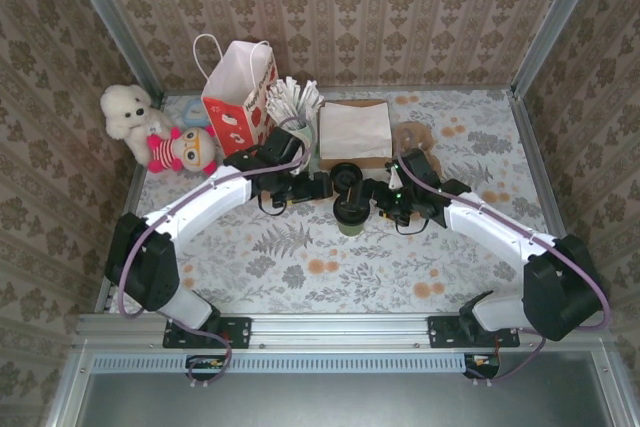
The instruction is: Pack the takeout coffee
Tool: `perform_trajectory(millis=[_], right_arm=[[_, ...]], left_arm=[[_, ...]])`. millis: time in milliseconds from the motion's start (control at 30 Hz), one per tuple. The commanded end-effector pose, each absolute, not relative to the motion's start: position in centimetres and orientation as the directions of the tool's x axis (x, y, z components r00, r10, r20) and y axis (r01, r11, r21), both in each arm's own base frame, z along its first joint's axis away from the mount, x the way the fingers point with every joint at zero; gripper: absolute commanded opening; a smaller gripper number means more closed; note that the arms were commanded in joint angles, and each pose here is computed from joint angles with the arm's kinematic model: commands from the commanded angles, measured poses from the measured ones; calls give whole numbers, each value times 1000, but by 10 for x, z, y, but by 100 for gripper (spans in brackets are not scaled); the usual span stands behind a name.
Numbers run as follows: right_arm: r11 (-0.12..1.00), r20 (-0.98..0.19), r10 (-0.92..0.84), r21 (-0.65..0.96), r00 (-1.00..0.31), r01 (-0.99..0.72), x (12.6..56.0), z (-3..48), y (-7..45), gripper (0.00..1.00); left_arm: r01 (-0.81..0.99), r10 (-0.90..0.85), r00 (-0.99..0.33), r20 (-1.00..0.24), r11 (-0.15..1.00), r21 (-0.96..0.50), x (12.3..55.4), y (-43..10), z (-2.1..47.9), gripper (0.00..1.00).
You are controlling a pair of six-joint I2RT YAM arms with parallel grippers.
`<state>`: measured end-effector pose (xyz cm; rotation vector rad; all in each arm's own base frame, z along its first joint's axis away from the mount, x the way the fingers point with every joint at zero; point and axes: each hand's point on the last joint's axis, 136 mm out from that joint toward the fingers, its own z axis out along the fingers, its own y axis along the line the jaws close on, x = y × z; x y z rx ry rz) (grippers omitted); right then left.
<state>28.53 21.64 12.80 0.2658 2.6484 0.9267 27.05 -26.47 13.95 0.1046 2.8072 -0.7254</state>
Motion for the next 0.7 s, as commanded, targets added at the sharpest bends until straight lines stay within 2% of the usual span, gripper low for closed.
perform_trajectory(millis=[0, 233, 367, 667], right_arm=[[822, -249, 268, 562, -931, 87, 281, 131, 210, 100], [850, -211, 261, 513, -942, 121, 283, 127, 223, 100], [891, -198, 239, 434, -951, 133, 280, 120, 222, 100], [895, -196, 198, 435, -960, 96, 281, 126, 241, 100]], left_arm=[[62, -40, -969, -244, 915, -398, 270, -245, 125, 100], [-49, -101, -975, -195, 965, -259, 266, -218, 88, 100], [-37, -87, -983, -160, 955, -293, 265, -232, 74, 100], [-13, -55, -989, -140, 958, -285, 263, -245, 60, 100]])
